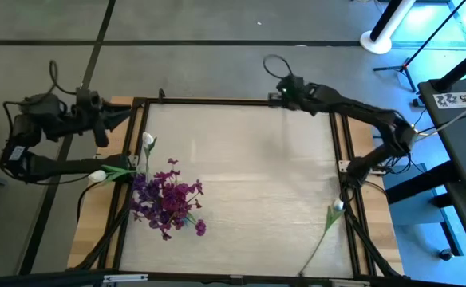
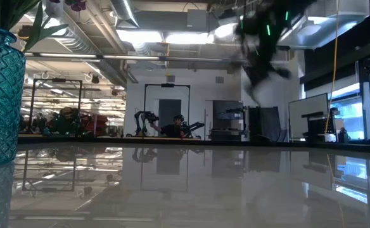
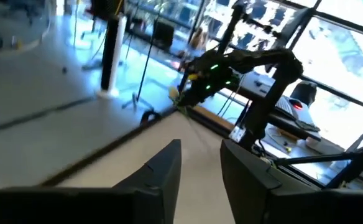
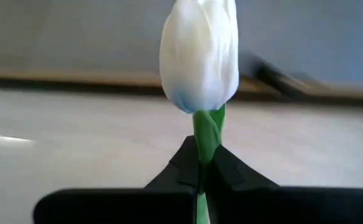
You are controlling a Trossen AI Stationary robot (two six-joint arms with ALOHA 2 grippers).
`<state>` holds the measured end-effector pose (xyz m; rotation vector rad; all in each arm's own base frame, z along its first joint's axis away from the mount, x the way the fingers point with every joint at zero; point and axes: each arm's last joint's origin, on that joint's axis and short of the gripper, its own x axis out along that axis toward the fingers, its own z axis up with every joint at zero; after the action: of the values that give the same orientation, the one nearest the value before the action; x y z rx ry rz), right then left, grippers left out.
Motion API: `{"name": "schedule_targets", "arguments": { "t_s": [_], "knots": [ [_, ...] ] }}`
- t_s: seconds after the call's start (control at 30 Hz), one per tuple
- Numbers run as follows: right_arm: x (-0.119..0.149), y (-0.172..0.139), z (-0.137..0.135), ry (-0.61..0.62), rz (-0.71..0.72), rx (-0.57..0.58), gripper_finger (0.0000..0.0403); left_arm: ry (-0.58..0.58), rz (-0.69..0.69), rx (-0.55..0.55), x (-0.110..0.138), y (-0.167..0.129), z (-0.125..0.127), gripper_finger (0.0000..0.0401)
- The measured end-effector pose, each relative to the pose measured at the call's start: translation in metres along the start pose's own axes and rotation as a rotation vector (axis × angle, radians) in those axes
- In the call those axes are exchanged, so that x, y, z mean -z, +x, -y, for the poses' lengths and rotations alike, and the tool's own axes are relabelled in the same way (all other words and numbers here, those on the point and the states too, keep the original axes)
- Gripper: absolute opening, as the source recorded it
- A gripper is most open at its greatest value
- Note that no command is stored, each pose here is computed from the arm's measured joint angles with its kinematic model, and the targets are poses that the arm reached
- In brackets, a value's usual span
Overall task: Sort flowers into vase by color
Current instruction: Put the top white flower into the transparent vase
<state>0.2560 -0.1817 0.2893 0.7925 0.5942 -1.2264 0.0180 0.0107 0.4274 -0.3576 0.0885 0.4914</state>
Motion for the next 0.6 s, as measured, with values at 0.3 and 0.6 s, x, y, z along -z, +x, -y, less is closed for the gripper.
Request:
{"name": "schedule_targets", "arguments": {
  "t_s": [0.3, 0.6],
  "knots": [
    [-0.002, -0.124, -0.135, -0.05, 0.366, -0.594, 0.0002, 0.063, 0.02, 0.127, -0.015, -0.012, 0.007, 0.0172],
    [0.016, -0.187, -0.239, -0.181, 0.521, -1.007, 0.0001, 0.13, 0.005, 0.145, -0.02, 0.004, 0.012, 0.0182]
  ]
}}
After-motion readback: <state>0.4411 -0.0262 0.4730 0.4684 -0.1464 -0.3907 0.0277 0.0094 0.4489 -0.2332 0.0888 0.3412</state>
